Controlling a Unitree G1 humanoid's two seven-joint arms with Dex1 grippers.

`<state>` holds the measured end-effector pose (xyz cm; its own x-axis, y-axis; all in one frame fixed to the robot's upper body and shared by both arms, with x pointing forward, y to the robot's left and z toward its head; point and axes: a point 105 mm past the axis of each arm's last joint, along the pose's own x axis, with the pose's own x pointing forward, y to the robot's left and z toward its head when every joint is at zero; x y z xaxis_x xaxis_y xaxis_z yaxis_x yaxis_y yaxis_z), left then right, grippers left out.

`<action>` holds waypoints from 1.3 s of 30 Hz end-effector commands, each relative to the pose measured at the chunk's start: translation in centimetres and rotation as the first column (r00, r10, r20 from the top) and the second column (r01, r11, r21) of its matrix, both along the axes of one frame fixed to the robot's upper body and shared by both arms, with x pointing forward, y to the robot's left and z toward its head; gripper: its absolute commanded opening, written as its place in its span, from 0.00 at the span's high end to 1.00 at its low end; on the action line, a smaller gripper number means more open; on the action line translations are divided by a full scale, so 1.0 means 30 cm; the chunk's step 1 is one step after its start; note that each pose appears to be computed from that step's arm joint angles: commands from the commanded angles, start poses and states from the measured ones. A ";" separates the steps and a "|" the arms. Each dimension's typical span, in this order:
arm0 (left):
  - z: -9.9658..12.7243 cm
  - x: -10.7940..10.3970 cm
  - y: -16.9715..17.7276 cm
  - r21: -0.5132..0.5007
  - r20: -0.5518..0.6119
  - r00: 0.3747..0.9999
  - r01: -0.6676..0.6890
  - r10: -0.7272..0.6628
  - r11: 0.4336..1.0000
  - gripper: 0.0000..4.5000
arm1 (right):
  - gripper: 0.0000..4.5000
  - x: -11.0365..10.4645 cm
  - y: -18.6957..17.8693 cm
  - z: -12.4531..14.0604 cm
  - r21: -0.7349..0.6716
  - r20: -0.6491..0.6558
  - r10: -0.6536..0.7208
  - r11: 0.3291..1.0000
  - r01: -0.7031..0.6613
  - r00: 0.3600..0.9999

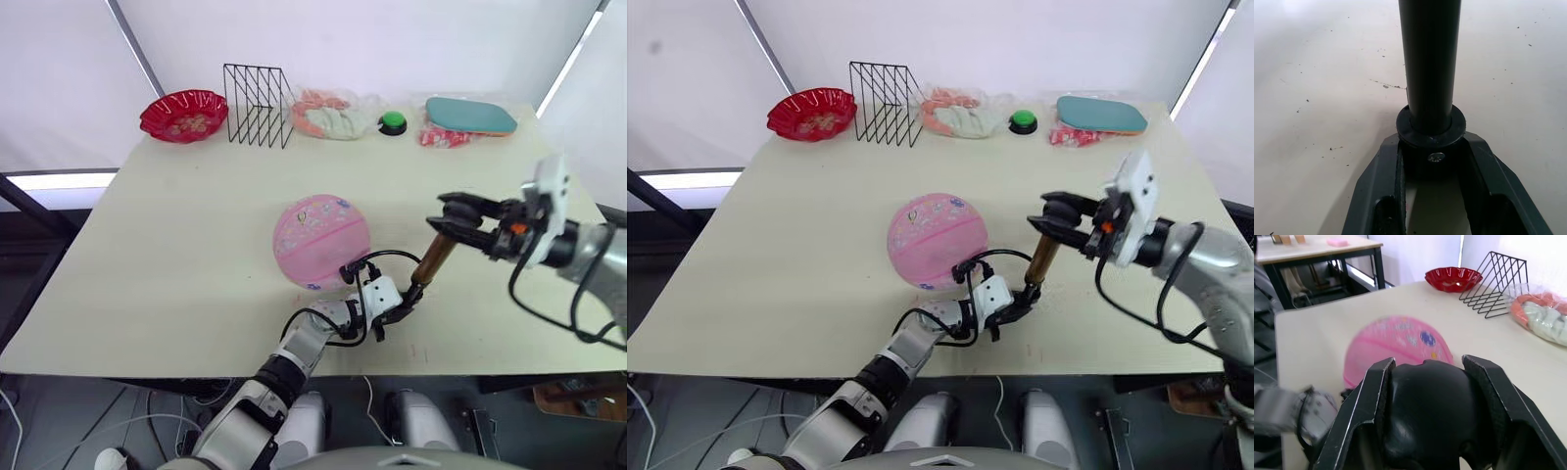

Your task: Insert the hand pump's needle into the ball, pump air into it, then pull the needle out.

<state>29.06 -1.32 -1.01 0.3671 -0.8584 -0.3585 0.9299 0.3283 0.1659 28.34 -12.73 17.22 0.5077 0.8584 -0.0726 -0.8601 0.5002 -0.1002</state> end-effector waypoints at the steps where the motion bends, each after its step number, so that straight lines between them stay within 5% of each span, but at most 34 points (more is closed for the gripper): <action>1: -0.121 -0.042 0.066 0.124 -0.104 0.994 -0.029 0.042 0.992 0.79 | 0.63 -0.027 0.022 -0.307 -0.103 -0.227 -0.010 0.995 -0.014 0.974; 4: -0.115 -0.036 0.071 0.118 -0.106 0.993 -0.045 0.057 0.992 0.79 | 0.63 -0.030 0.049 -0.328 -0.081 -0.215 -0.003 0.997 -0.015 0.977; 8: -0.118 -0.036 0.077 0.122 -0.109 0.992 -0.045 0.058 0.991 0.79 | 0.63 -0.010 0.030 -0.239 -0.078 -0.135 0.011 0.997 -0.022 0.991; 13: -0.120 -0.028 0.081 0.124 -0.111 0.992 -0.050 0.064 0.991 0.79 | 0.63 0.020 -0.017 -0.002 -0.027 -0.002 0.010 1.000 -0.010 1.000; 20: -0.127 -0.026 0.085 0.126 -0.116 0.992 -0.044 0.059 0.991 0.79 | 0.63 -0.039 -0.045 0.317 0.026 0.087 0.052 0.998 -0.055 0.995; 27: -0.131 -0.028 0.081 0.128 -0.119 0.992 -0.030 0.045 0.991 0.79 | 0.63 -0.080 -0.096 0.458 0.047 0.049 0.013 0.999 -0.015 0.999; 31: -0.132 -0.036 0.074 0.126 -0.120 0.992 -0.021 0.036 0.992 0.79 | 0.63 -0.069 -0.094 0.390 -0.014 0.007 -0.007 1.000 0.007 1.000; 39: -0.122 -0.041 0.068 0.127 -0.111 0.993 -0.014 0.029 0.992 0.79 | 0.63 -0.029 -0.055 0.062 -0.035 -0.115 -0.017 0.999 0.013 0.993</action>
